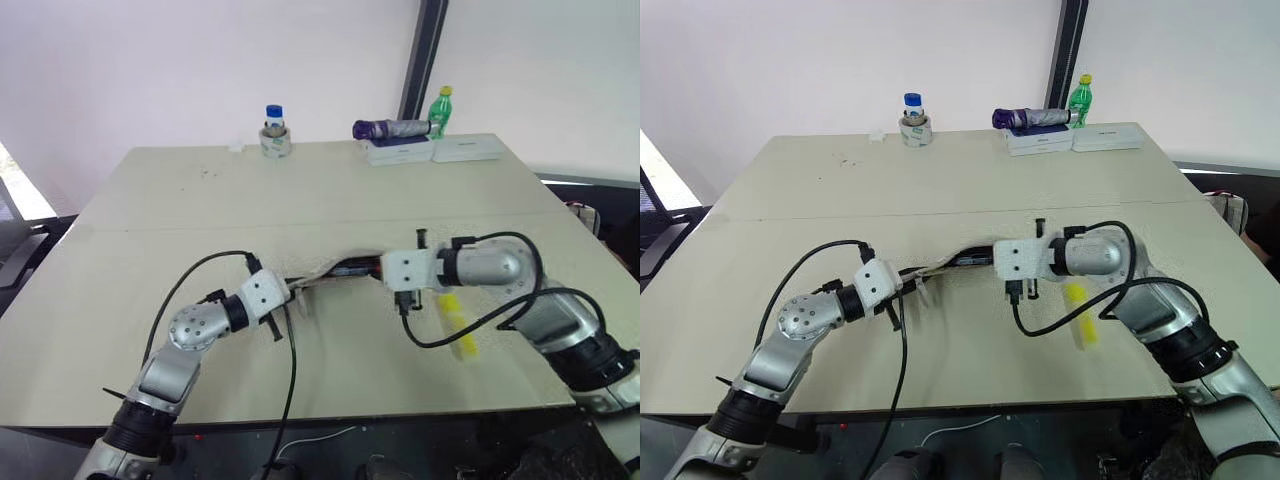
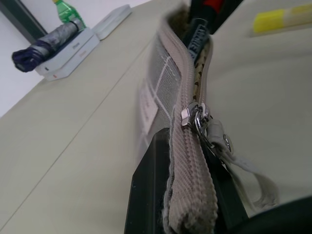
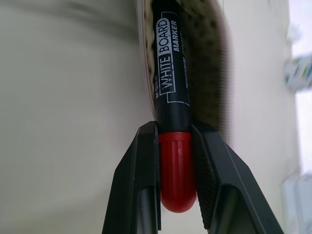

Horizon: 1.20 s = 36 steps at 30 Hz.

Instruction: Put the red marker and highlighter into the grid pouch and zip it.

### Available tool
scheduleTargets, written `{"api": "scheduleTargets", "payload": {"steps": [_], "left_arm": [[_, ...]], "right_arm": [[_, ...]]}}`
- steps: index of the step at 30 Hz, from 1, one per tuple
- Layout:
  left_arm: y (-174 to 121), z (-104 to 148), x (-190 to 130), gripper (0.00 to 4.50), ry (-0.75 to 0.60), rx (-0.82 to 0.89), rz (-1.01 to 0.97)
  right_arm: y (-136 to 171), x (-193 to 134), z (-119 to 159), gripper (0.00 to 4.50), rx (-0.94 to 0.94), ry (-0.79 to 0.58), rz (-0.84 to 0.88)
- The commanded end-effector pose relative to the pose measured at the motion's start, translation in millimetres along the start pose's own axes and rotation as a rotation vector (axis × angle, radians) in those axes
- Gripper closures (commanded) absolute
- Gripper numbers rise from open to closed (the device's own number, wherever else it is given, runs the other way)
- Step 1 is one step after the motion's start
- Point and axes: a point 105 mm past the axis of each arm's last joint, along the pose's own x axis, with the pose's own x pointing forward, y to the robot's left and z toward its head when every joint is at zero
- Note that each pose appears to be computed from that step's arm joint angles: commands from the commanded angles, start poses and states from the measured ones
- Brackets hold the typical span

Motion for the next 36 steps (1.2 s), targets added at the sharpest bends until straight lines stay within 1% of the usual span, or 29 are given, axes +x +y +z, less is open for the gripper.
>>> {"api": "scheduleTargets", "payload": {"steps": [1, 5, 7, 8, 10, 12, 16, 19, 22, 23, 24, 26, 28, 30, 34, 36], "left_arm": [[-2.0, 13.5, 2.1, 4.50, -0.054, 0.011, -0.059], [-1.2, 12.9, 2.0, 4.50, -0.046, 0.011, -0.066], [0.8, 10.7, 1.5, 4.50, -0.035, 0.000, -0.051], [2.1, 9.2, 1.2, 4.50, -0.030, -0.013, -0.039], [3.9, 6.4, 0.5, 4.50, -0.026, -0.063, -0.008], [4.8, 6.4, 0.6, 4.50, -0.031, -0.095, 0.010], [11.4, 7.9, 4.1, 4.50, -0.046, -0.178, 0.082], [18.5, 7.6, 6.6, 4.50, -0.051, -0.203, 0.145], [23.6, 6.1, 9.6, 4.50, -0.045, -0.219, 0.195], [23.7, 5.6, 11.0, 4.50, -0.042, -0.215, 0.203], [23.5, 5.2, 11.9, 4.50, -0.040, -0.212, 0.208], [21.2, 5.2, 13.9, 4.50, -0.043, -0.213, 0.203], [19.0, 5.5, 16.4, 4.50, -0.048, -0.210, 0.194], [18.7, 5.8, 18.7, 4.50, -0.051, -0.209, 0.190], [16.0, 7.4, 23.7, 4.50, -0.062, -0.209, 0.160], [13.6, 9.4, 25.9, 4.50, -0.074, -0.205, 0.140]], "right_arm": [[-10.7, 5.7, 22.4, 4.12, -0.100, -0.067, -0.028], [-11.0, 9.0, 32.7, 4.12, -0.093, -0.112, -0.016], [-17.6, 6.3, 30.9, 3.11, -0.081, -0.107, -0.048], [-23.2, 3.1, 29.0, 2.72, -0.072, -0.101, -0.076], [-35.9, -7.5, 23.2, 1.77, -0.042, -0.087, -0.132], [-42.2, -13.8, 20.8, 1.77, -0.023, -0.083, -0.160], [-53.4, -33.2, 19.5, 1.77, 0.089, -0.113, -0.219], [-54.3, -50.9, 3.5, 1.77, 0.232, -0.085, -0.240], [-29.8, -69.1, -24.0, 1.77, 0.453, -0.017, -0.191], [-15.1, -75.8, -36.4, 1.77, 0.592, 0.013, -0.172], [-4.8, -80.1, -43.1, 1.77, 0.686, 0.032, -0.160], [23.8, -88.1, -61.6, 1.77, 0.845, 0.122, -0.156], [47.2, -95.5, -80.6, 1.77, 0.963, 0.236, -0.193], [63.9, -100.4, -88.9, 1.77, 1.051, 0.292, -0.208], [91.4, -106.0, -96.7, 1.77, 1.193, 0.387, -0.219], [99.9, -106.3, -96.6, 1.77, 1.246, 0.406, -0.220]]}}
